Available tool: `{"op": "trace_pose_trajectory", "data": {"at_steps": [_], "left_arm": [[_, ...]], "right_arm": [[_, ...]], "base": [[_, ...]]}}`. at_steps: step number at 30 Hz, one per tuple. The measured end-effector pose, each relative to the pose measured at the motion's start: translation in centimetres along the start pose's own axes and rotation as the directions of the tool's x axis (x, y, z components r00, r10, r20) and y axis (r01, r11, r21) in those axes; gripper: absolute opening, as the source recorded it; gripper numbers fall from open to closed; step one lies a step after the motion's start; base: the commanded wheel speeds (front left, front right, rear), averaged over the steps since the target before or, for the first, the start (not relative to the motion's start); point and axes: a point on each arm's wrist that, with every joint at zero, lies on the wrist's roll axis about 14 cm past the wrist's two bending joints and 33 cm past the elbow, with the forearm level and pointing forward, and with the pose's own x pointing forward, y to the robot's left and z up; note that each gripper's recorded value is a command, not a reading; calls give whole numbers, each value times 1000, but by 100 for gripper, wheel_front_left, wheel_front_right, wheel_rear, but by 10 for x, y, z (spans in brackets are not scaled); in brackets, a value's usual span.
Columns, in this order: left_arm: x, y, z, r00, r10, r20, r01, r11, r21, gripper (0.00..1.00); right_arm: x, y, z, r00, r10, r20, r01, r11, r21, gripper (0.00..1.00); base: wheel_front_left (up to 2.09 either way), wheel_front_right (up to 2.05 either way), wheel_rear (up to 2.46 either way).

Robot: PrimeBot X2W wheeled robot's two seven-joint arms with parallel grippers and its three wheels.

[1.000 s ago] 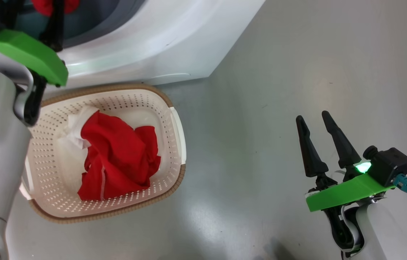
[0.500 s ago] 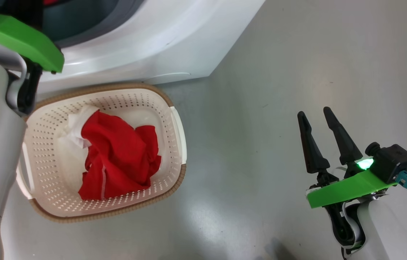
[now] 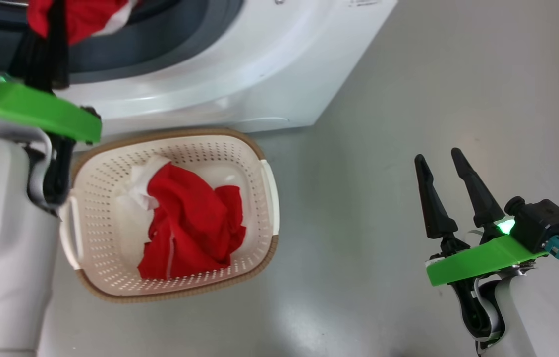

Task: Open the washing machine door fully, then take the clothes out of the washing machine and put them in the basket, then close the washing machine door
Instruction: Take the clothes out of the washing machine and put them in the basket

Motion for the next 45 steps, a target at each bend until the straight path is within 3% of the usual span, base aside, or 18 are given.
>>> {"op": "trace_pose_trajectory", "data": {"at_steps": [9,26,35,45], "left_arm": [[-40,10,44,988,65,142,-63,998,-16,0],[-103,-10,112,930,38,365,-48,999,20,0],[-118,-9,65,968,60,245,-61,998,-4,0],[-134,-5,-56,990,98,-101,-104,993,-57,0]], "right_arm": [[-2,15,1,999,39,3,-39,999,-4,100],[-5,29,2,997,80,4,-80,997,-20,100],[-7,26,-6,997,72,-19,-73,997,-19,100],[-4,21,-19,997,60,-52,-61,998,-18,100]], "base": [[0,0,0],[0,0,0],[0,0,0],[0,0,0]]}}
